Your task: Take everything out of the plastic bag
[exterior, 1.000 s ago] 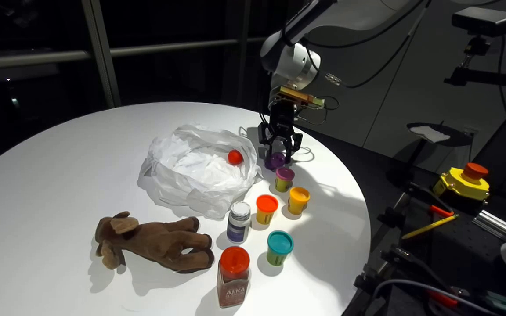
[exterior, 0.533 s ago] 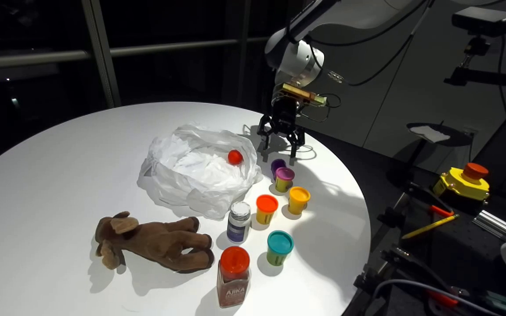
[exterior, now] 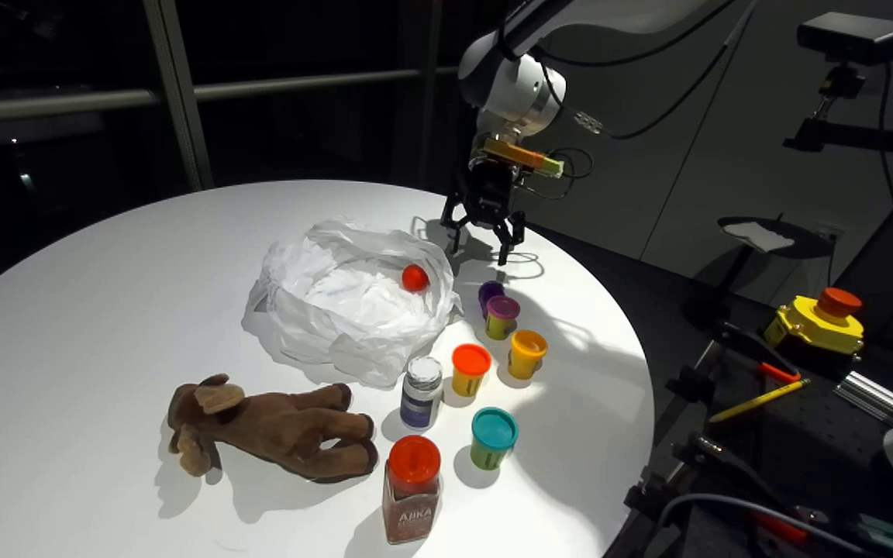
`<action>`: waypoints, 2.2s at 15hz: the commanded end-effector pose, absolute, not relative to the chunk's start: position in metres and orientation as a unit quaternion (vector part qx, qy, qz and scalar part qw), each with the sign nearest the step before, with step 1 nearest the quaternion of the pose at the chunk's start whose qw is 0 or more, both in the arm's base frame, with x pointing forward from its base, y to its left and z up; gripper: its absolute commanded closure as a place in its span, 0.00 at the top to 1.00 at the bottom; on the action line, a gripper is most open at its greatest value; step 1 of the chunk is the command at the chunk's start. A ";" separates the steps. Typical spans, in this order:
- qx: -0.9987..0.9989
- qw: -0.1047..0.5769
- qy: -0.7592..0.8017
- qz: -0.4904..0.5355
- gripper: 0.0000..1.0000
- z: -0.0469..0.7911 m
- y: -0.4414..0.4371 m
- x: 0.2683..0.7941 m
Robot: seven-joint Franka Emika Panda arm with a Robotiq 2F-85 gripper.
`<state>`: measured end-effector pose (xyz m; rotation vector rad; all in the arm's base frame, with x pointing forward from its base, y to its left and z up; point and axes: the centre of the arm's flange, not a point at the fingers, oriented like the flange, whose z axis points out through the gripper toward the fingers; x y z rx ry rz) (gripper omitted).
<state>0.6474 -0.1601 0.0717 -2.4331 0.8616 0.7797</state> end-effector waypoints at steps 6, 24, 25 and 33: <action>-0.942 0.046 0.297 0.151 1.00 0.199 -0.052 0.676; -0.918 -0.105 0.383 -0.003 1.00 0.143 0.114 0.674; -0.913 -0.105 0.394 0.003 1.00 0.136 0.113 0.673; -0.833 -0.093 0.545 0.000 1.00 0.091 0.095 0.661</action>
